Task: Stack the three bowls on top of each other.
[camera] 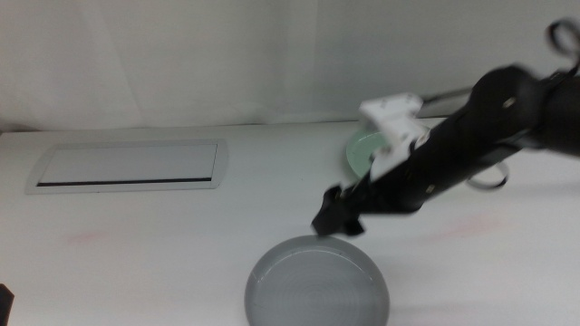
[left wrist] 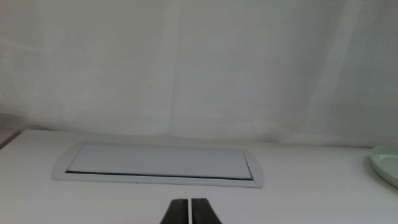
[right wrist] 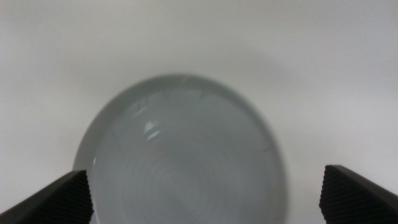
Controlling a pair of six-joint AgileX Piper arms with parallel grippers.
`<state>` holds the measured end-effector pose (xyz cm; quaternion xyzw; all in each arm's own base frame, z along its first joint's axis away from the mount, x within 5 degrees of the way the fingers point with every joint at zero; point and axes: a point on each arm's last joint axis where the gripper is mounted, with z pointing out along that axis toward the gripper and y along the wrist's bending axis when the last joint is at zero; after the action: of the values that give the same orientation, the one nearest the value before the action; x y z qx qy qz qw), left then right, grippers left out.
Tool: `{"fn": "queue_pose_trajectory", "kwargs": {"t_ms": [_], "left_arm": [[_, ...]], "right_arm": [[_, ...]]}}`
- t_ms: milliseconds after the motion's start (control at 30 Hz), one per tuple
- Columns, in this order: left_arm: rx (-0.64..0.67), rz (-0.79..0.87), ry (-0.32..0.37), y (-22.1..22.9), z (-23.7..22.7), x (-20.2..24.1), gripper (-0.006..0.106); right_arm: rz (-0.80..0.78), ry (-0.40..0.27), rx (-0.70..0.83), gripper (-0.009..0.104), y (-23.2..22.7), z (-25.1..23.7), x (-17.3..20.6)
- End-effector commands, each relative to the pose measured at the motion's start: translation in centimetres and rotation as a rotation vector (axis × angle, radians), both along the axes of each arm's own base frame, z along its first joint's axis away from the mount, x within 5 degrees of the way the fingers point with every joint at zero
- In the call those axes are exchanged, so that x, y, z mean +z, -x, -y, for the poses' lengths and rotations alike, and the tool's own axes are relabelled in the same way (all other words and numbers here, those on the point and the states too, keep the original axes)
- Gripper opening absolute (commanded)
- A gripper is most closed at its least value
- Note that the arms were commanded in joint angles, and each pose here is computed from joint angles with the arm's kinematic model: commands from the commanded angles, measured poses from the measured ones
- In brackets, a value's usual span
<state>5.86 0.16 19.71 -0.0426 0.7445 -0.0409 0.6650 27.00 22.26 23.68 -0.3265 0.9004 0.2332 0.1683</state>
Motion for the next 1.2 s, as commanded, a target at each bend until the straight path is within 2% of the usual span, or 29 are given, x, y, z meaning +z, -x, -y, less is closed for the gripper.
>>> {"fn": "queue_pose_trajectory", "kwargs": {"t_ms": [0, 100, 200, 300, 533, 567, 700, 867, 1167], "left_arm": [[-0.002, -0.024, -0.005, -0.1, 0.0, -1.2, -0.003], [-0.002, -0.024, -0.005, -0.1, 0.0, -1.2, -0.003], [-0.002, -0.024, -0.005, -0.1, 0.0, -1.2, -0.003], [-0.002, -0.024, -0.005, -0.1, 0.0, -1.2, -0.003], [-0.002, -0.024, -0.005, -0.1, 0.0, -1.2, -0.003], [-0.002, -0.024, -0.005, -0.1, 0.0, -1.2, -0.003], [-0.002, -0.024, -0.005, -0.1, 0.0, -1.2, -0.003], [-0.002, -0.024, -0.005, -0.1, 0.0, -1.2, -0.003], [-0.002, -0.024, -0.005, -0.1, 0.0, -1.2, -0.003]], "right_arm": [[0.089, 0.016, -0.026, 0.101, -0.1, 1.1, 2.7], [0.185, 0.066, -0.156, 0.101, -0.4, 3.7, 5.7], [0.28, 0.155, -0.335, 0.101, 0.1, 8.5, 9.2], [0.304, 0.197, -0.423, 0.101, 1.6, 11.9, 11.5], [0.393, 0.183, -0.609, 0.101, 6.9, 17.3, 16.4], [0.419, 0.192, -0.626, 0.101, 8.3, 18.0, 17.2], [0.475, 0.159, -0.639, 0.101, 10.2, 18.6, 18.4], [0.463, 0.154, -0.638, 0.101, 10.4, 18.6, 18.4], [0.47, 0.105, -0.644, 0.101, 8.7, 17.9, 18.1]]}}
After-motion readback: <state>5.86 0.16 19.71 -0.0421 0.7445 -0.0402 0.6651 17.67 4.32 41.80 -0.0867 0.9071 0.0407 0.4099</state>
